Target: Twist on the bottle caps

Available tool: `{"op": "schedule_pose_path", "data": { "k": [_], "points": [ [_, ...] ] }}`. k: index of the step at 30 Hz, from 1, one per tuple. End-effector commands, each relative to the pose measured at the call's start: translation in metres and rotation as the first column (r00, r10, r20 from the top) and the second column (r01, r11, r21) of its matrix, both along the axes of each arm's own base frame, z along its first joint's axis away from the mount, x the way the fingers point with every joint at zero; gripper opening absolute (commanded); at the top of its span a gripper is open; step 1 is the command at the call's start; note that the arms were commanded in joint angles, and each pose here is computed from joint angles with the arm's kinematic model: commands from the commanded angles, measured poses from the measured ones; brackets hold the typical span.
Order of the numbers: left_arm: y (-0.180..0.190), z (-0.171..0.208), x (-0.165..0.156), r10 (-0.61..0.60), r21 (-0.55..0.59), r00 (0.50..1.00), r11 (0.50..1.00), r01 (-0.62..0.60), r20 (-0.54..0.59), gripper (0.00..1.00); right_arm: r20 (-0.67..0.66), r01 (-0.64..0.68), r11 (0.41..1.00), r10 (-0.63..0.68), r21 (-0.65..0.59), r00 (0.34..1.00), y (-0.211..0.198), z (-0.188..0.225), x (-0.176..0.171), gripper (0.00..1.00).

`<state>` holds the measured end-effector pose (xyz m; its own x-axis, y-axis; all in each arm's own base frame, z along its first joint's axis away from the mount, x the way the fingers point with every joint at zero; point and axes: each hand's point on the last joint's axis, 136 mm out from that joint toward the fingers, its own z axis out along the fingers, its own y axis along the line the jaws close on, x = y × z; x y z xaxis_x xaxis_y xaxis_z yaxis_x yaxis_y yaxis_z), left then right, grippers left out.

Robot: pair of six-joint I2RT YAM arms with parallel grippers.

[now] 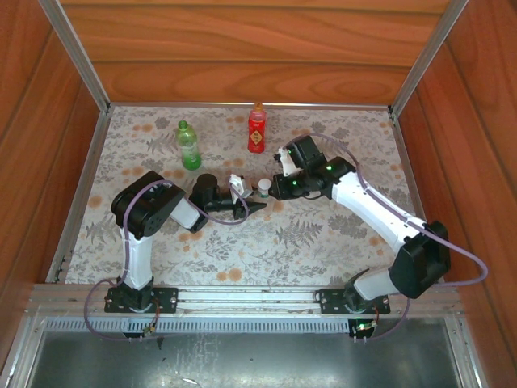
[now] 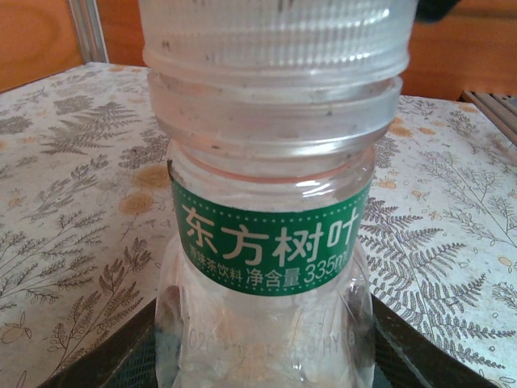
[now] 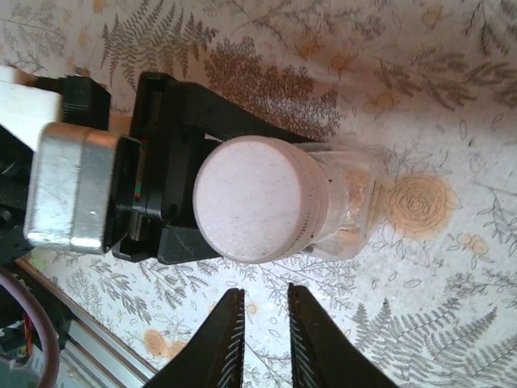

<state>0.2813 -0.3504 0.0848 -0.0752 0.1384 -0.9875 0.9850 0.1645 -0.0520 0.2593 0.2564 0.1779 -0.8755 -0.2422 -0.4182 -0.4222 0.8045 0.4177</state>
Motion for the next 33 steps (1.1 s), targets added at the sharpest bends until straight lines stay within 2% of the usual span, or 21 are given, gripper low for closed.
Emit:
{"op": "schedule_pose_path", "data": {
  "k": [1,4,6,12,16,22,26,29,33],
  "points": [
    [-0.003,-0.001,-0.002,-0.019,-0.008,1.000,1.000,0.019,-0.011,0.50,0.065,0.026,0.999,-0.027,0.019,0.998,-0.003,0.013,0.012,0.25],
    [-0.003,-0.002,-0.001,-0.019,-0.008,1.000,1.000,0.019,-0.010,0.50,0.073,0.023,0.999,-0.026,0.041,0.997,0.001,0.014,0.024,0.32],
    [-0.003,-0.001,-0.002,-0.020,-0.008,1.000,1.000,0.020,-0.009,0.50,0.061,0.015,0.999,-0.018,0.046,0.998,0.005,0.011,0.031,0.32],
    [-0.003,-0.001,-0.002,-0.018,-0.007,1.000,1.000,0.018,-0.005,0.50,0.027,-0.007,0.999,0.005,0.046,1.000,0.012,0.001,0.045,0.25],
    [-0.003,-0.001,-0.002,-0.017,-0.006,1.000,1.000,0.017,-0.005,0.50,-0.027,-0.031,0.998,0.033,0.061,0.999,0.012,-0.004,0.031,0.21],
    [-0.003,-0.002,-0.001,-0.014,-0.007,1.000,1.000,0.014,-0.011,0.50,-0.152,-0.077,0.988,0.097,0.134,0.984,0.009,-0.016,-0.015,0.20],
    [-0.003,-0.002,0.000,-0.015,-0.008,1.000,1.000,0.015,-0.010,0.50,-0.103,-0.075,0.986,0.091,0.151,0.991,0.003,-0.003,-0.023,0.19],
    [-0.003,-0.002,-0.001,-0.016,-0.008,1.000,1.000,0.016,-0.012,0.50,-0.017,-0.043,0.990,0.046,0.132,0.999,-0.002,0.010,-0.010,0.18],
    [-0.003,-0.001,-0.001,-0.017,-0.008,1.000,1.000,0.017,-0.010,0.50,0.079,0.005,0.993,-0.014,0.115,0.997,-0.005,0.018,0.018,0.25]
  ]
}}
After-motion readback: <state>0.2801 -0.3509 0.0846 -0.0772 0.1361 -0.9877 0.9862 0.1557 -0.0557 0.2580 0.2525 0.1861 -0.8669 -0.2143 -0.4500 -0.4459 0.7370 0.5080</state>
